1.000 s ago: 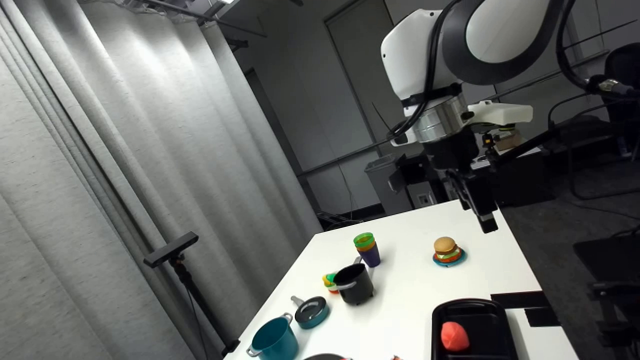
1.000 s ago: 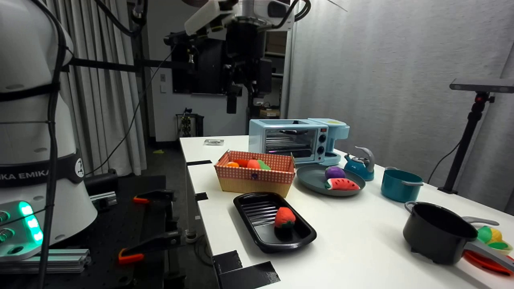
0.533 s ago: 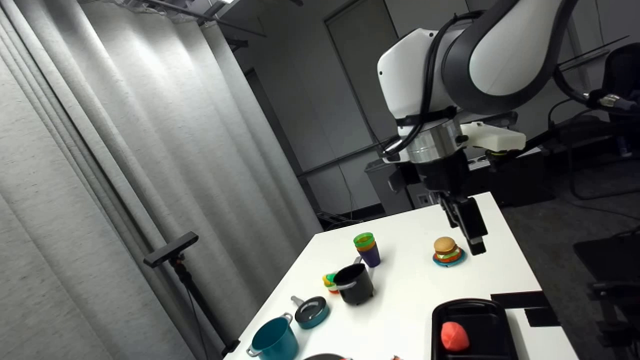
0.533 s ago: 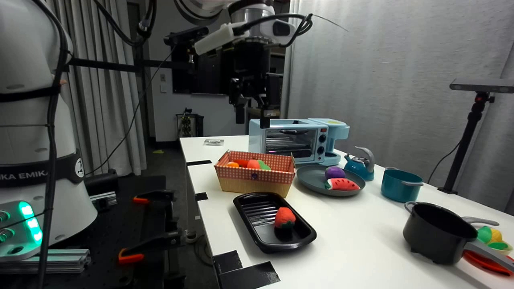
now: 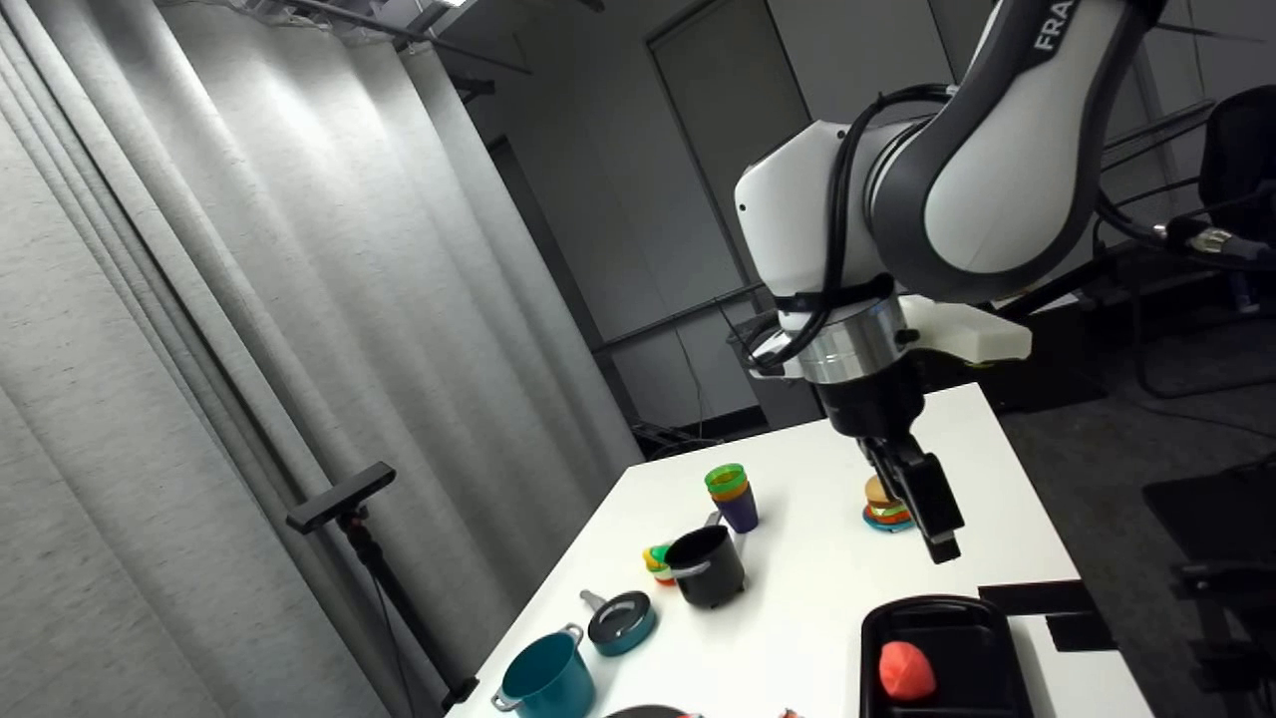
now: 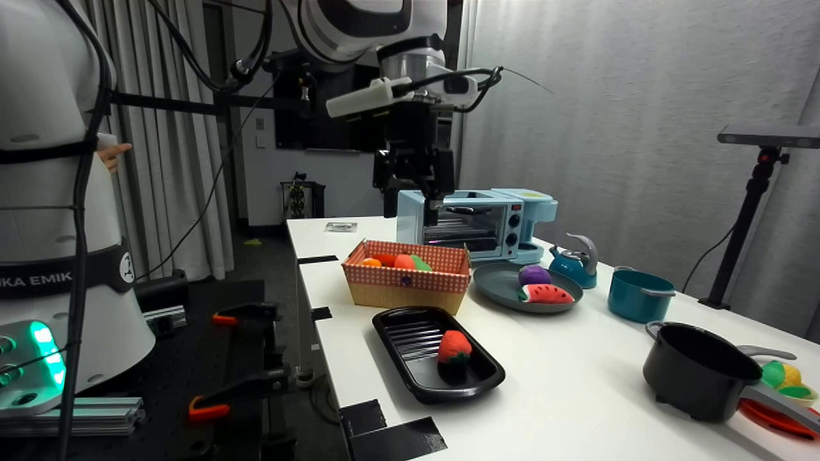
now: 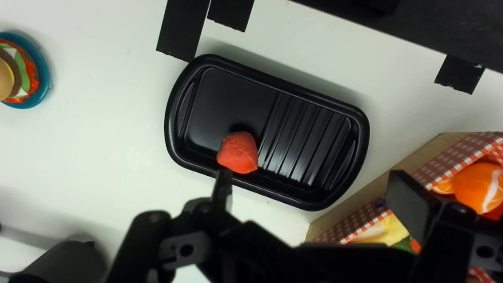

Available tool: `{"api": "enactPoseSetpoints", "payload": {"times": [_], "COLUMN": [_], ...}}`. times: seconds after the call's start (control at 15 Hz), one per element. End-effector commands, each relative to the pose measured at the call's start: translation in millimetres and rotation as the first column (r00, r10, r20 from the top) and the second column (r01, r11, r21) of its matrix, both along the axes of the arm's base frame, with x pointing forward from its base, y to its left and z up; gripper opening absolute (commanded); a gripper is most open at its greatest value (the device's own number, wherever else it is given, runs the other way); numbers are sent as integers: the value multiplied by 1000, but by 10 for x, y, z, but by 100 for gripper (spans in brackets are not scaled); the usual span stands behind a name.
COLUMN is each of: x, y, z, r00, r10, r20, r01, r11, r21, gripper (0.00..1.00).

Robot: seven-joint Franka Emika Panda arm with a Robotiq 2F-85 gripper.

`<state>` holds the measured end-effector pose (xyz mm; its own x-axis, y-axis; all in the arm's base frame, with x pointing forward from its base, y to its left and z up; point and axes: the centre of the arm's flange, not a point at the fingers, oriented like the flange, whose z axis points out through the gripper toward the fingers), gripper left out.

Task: Put the plush toy on the tray in the box

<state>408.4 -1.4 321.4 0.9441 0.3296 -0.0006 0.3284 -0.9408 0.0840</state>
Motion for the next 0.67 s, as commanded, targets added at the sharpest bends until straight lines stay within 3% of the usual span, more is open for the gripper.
{"api": "enactPoseSetpoints", "payload": {"times": [0.0, 0.6], "x": [301, 608], "y": [65, 34], "z": [-136, -456], "r00": [1000, 998], "r10": [-1, -22], "r20": [-5, -59], "r01": [1, 23], "r11": [1000, 1000], "r21": [11, 16], "gripper": [100, 100]}}
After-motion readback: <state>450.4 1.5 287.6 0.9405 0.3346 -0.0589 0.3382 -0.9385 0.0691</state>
